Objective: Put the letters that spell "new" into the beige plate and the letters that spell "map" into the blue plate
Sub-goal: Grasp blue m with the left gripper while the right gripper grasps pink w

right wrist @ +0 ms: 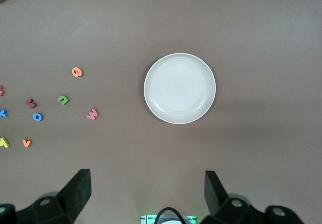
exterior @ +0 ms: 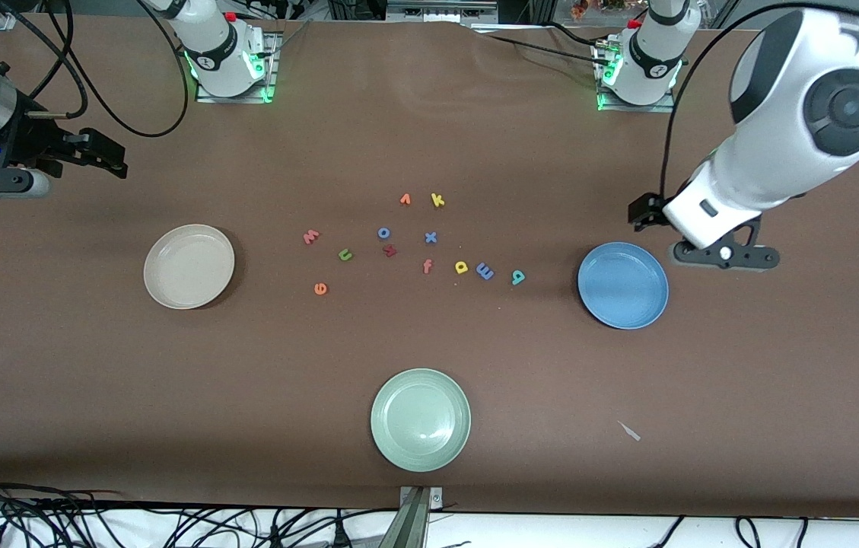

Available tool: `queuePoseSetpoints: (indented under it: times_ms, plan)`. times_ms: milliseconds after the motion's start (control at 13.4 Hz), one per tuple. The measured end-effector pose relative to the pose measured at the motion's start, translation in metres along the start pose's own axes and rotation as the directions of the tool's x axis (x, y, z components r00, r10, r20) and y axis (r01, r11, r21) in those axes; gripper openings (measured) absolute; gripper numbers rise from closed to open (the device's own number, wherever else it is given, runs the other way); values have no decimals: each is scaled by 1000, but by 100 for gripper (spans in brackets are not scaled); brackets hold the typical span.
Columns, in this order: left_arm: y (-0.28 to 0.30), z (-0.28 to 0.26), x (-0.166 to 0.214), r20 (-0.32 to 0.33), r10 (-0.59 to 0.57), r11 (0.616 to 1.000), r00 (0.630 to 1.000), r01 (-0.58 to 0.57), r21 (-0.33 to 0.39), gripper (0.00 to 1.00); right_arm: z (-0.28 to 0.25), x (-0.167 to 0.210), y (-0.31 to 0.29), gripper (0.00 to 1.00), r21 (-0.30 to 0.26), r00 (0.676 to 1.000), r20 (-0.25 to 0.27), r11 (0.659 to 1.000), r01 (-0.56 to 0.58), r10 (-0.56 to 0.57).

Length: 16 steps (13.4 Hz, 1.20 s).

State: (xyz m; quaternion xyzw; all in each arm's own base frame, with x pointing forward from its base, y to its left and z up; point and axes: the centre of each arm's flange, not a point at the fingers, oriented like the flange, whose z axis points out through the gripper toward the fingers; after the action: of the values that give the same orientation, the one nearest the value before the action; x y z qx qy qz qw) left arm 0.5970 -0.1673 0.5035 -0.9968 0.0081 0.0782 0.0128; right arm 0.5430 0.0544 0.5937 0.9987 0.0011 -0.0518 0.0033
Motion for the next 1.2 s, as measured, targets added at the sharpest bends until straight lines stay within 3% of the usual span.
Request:
queuePoseSetpoints:
  times_ms: [299,524,898,1048,1198]
  plan:
    - [14,48,31,14,-162,986,987,162,-41,100,16,9,-1,100,-3,1000,31,1000,0,0]
    - [54,111,63,-1,-307,946,952,305,-108,100,42,25,-7,100,-8,998,65,1000,-14,14]
    - [161,220,66,25,-510,850,860,508,-143,100,115,58,-73,100,-19,974,48,976,-219,220]
    - [195,240,53,38,-560,817,828,559,-137,100,147,61,-93,100,14,948,32,949,-316,315]
    - [201,250,51,46,-572,810,819,573,-127,100,184,55,-112,100,40,912,17,911,-411,410]
